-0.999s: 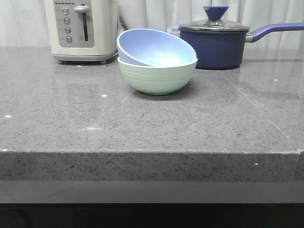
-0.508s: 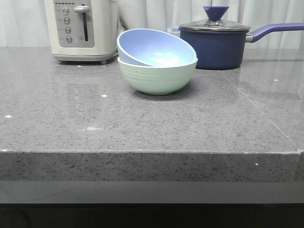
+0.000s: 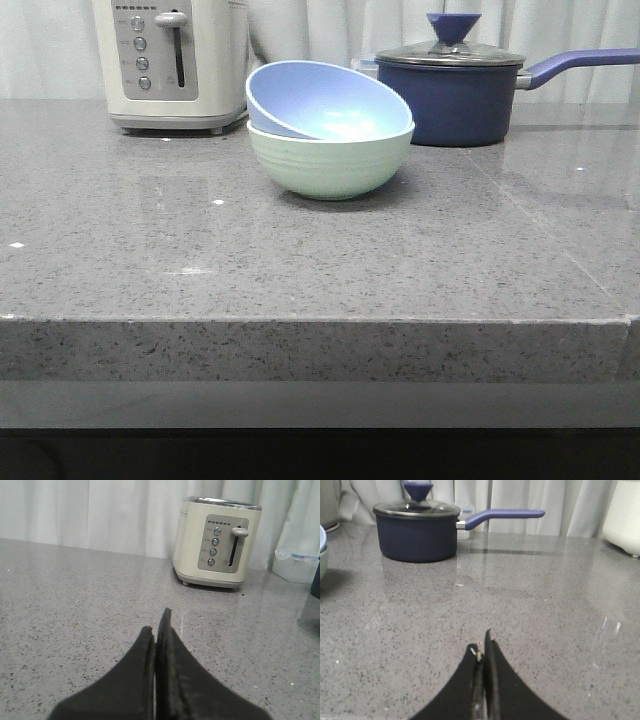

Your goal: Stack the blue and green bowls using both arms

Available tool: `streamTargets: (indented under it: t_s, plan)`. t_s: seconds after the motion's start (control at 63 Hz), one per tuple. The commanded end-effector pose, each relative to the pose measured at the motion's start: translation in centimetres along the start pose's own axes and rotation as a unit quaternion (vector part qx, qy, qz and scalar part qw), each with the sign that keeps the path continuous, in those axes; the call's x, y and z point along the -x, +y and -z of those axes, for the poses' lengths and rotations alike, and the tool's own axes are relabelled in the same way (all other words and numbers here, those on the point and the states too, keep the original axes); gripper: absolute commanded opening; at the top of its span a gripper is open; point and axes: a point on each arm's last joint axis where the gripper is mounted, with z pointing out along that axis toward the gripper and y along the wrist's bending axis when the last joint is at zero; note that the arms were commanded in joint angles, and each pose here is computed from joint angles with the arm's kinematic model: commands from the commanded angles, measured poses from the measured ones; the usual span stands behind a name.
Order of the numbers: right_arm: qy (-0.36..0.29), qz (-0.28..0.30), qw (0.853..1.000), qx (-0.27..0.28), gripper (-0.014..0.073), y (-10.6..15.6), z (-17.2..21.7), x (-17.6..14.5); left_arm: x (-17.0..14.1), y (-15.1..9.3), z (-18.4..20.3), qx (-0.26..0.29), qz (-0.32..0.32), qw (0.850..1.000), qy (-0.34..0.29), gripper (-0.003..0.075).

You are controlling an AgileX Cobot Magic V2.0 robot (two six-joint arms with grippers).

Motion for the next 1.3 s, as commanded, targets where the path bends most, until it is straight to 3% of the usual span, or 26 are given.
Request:
streamTargets:
  t_s: [0.0, 0.825, 1.047, 1.285]
  plan:
    - [-0.06, 0.007, 0.998, -0.012, -0.0063, -0.19, 0.12, 1.16, 0.65, -0.07, 0.15, -0.006, 0.001, 0.999, -0.043, -0.002]
    - [-0.081, 0.007, 0.997, -0.015, -0.0063, -0.23, 0.23, 1.14, 0.65, -0.07, 0.15, -0.006, 0.001, 0.999, -0.043, -0.002]
    - [-0.097, -0.037, 0.995, -0.01, -0.0063, -0.22, 0.28, 1.41, 0.65, -0.07, 0.15, -0.006, 0.001, 0.999, -0.043, -0.002]
    - [-0.097, -0.034, 0.995, -0.01, -0.0063, -0.22, 0.28, 1.42, 0.65, -0.07, 0.15, -0.006, 0.001, 0.999, -0.043, -0.002]
